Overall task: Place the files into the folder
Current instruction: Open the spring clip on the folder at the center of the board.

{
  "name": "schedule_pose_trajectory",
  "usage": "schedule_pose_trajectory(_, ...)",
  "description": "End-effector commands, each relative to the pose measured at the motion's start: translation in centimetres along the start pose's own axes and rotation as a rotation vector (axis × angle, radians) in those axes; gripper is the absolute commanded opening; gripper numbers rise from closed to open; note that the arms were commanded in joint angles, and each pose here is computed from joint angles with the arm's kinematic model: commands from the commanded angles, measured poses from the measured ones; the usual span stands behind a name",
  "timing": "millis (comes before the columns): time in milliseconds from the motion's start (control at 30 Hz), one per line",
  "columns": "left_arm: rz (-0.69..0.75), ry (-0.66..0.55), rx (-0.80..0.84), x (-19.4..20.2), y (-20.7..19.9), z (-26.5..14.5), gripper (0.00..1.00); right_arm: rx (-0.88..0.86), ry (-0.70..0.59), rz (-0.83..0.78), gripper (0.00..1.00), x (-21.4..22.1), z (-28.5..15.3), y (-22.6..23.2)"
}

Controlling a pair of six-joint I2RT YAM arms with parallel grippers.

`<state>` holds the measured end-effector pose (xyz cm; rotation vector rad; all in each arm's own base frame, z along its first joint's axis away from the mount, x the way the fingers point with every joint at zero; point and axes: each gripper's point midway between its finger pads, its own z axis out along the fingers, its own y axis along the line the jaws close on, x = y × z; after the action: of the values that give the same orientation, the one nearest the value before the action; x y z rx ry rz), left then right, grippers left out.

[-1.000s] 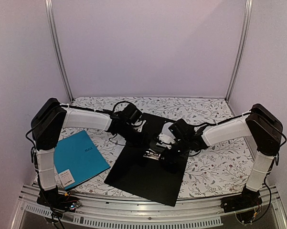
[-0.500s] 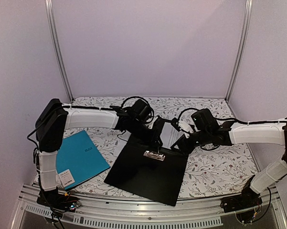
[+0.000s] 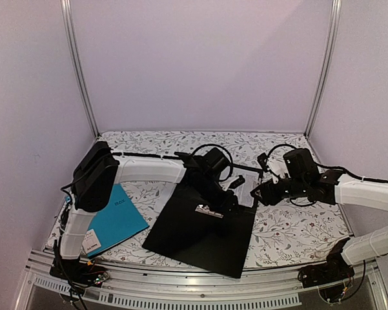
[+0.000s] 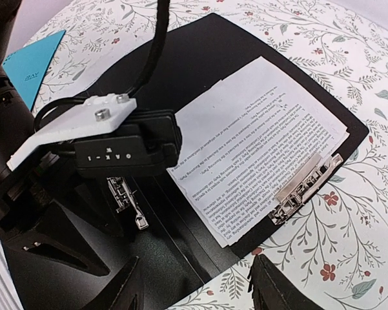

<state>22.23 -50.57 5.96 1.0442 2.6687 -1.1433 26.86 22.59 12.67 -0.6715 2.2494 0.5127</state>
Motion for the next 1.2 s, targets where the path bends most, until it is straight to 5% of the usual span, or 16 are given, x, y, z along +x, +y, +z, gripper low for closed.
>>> schedule_pose_trajectory(0, 0.065, 0.027, -0.005, 0.7, -0.6, -0.7, 0.44, 0.012, 0.042, 0.060, 0.56, 1.3, 0.6, -0.4)
schedule_pose_trajectory(233, 0.192, -0.191, -0.077, -1.6, -2.6, -7.9, 0.50, 0.045, 0.085, 0.206, 0.58, 2.8, 1.9, -1.1)
schedule_pose_trajectory(500, 0.000, -0.317, -0.319, 0.0, 5.4, -14.4, 0.55, 0.109, 0.255, 0.492, 0.60, 7.4, 2.2, -1.1)
schedule_pose_trajectory(700, -0.217, -0.294, -0.362, 3.7, 11.3, -15.3, 0.56, 0.016, 0.348, 0.644, 0.60, 9.9, 1.6, 1.7)
schedule_pose_trajectory(1167, -0.392, -0.287, -0.353, 5.6, 17.8, -14.3, 0.56, -0.166, 0.352, 0.863, 0.57, 12.0, 2.9, 5.2)
